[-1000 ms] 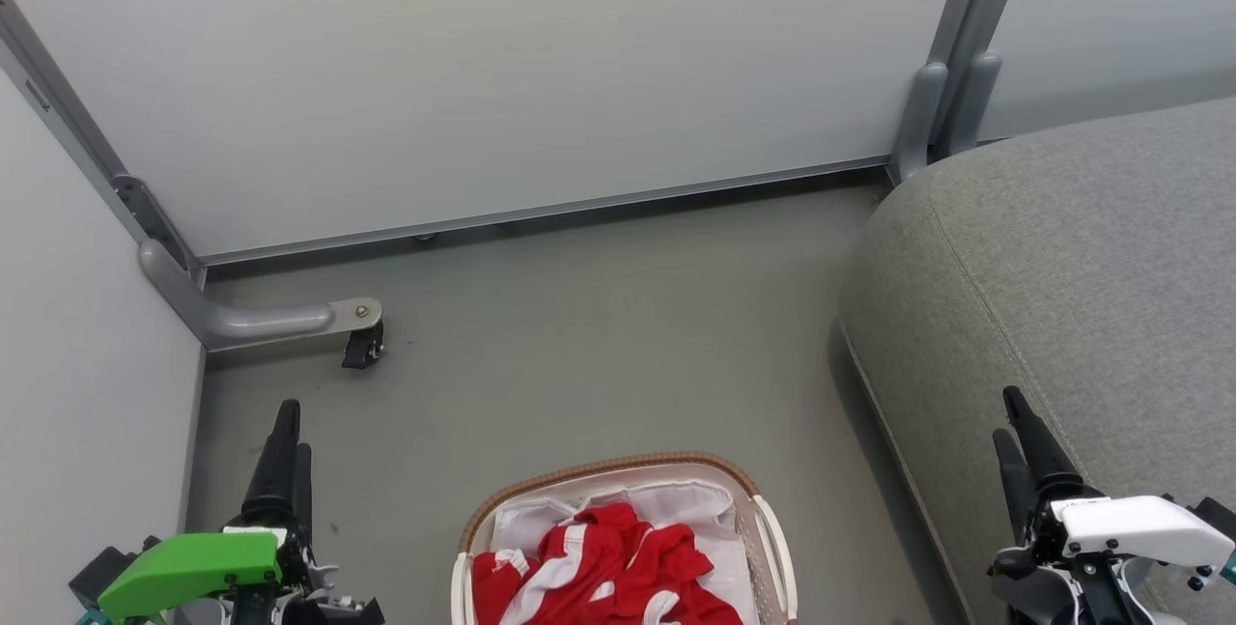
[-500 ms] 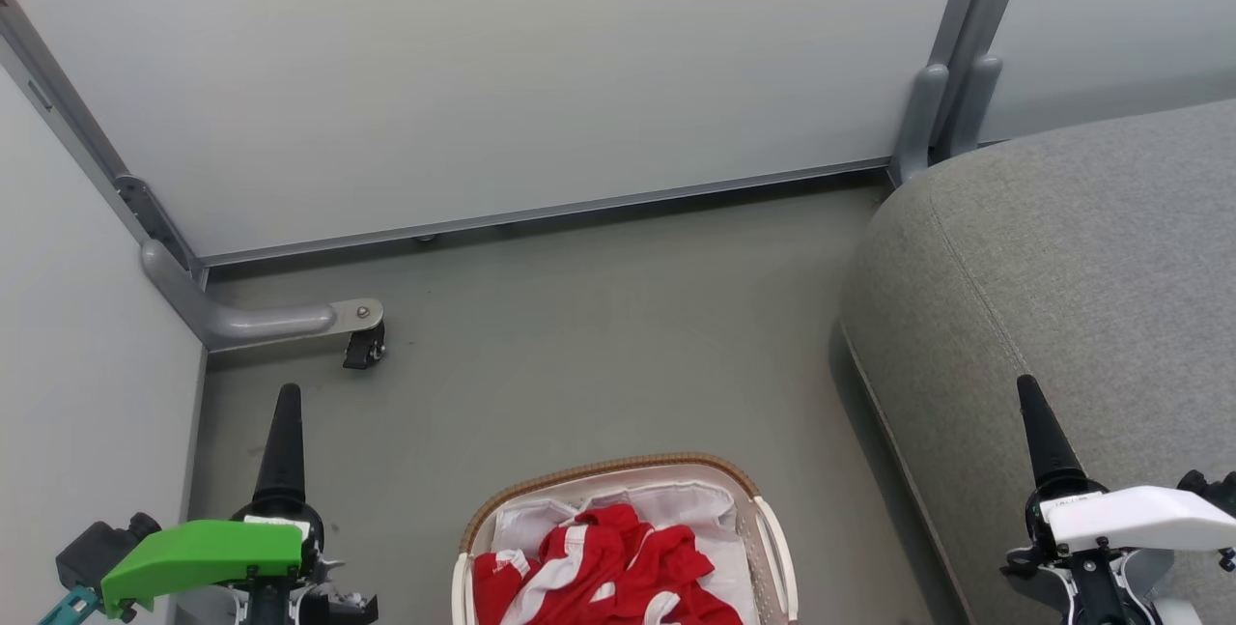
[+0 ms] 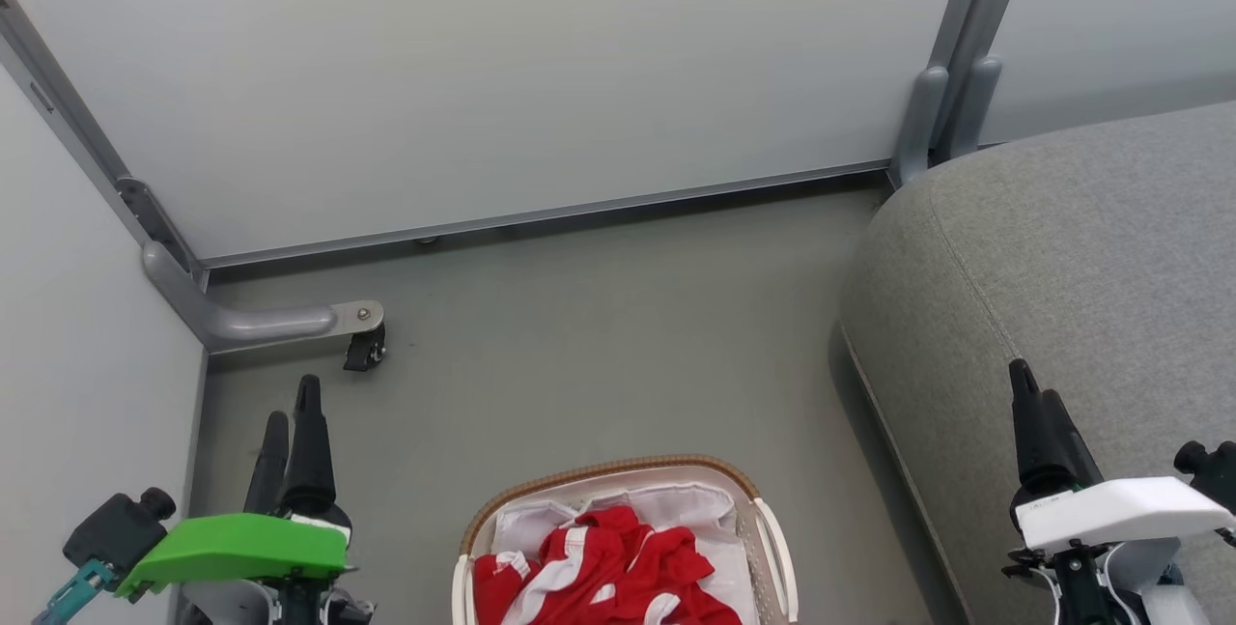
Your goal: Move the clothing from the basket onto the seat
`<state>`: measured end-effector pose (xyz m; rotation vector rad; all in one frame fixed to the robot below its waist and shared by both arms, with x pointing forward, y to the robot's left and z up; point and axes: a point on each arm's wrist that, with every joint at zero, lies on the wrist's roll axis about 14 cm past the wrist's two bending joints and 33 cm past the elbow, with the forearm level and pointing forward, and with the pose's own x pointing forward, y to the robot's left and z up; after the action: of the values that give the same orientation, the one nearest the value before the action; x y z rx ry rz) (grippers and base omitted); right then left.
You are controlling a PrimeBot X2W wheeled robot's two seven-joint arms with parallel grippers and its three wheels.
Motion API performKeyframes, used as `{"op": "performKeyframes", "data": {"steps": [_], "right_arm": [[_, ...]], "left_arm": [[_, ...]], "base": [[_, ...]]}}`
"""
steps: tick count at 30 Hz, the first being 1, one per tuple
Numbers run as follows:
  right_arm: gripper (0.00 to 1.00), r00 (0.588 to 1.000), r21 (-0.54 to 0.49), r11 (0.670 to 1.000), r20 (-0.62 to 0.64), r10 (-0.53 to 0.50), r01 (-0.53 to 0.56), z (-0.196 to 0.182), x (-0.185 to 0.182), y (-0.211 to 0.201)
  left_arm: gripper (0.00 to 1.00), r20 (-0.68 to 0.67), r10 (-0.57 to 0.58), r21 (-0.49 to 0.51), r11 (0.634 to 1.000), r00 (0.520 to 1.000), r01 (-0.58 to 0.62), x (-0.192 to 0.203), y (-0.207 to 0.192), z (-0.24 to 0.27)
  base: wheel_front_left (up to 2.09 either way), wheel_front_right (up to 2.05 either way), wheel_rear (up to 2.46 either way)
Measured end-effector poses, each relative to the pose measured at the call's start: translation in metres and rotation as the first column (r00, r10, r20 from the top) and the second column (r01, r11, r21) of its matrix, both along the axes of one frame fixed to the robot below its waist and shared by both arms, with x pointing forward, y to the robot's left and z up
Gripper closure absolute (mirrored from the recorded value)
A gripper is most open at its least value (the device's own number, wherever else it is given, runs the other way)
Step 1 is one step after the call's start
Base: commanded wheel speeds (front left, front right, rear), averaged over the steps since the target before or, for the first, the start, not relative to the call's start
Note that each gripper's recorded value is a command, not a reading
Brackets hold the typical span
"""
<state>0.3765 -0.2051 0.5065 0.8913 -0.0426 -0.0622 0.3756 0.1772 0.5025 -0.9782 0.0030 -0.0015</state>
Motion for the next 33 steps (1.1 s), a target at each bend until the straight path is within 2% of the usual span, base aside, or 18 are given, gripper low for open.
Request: {"op": "performKeyframes", "data": {"steps": [8,14,33], "right_arm": [[0.0,1.0,-0.118,0.993,-0.006,-0.001,0.001,-0.002,-0.004,0.0],[0.0,1.0,-0.205,0.979,-0.001,0.005,-0.005,0.0,-0.004,0.002],[0.0,0.999,-0.425,0.905,0.008,0.037,-0.03,0.001,-0.007,0.012]], "left_arm": [[0.0,0.004,-0.034,0.169,0.985,0.999,0.033,0.0,-0.012,0.001],[0.0,-0.005,-0.05,0.277,0.96,0.999,0.049,-0.002,-0.018,-0.003],[0.0,-0.04,-0.053,0.466,0.882,0.998,0.066,-0.009,-0.021,-0.02]], "base": [[0.0,0.0,0.0],[0.0,0.0,0.0],[0.0,0.0,0.0]]}}
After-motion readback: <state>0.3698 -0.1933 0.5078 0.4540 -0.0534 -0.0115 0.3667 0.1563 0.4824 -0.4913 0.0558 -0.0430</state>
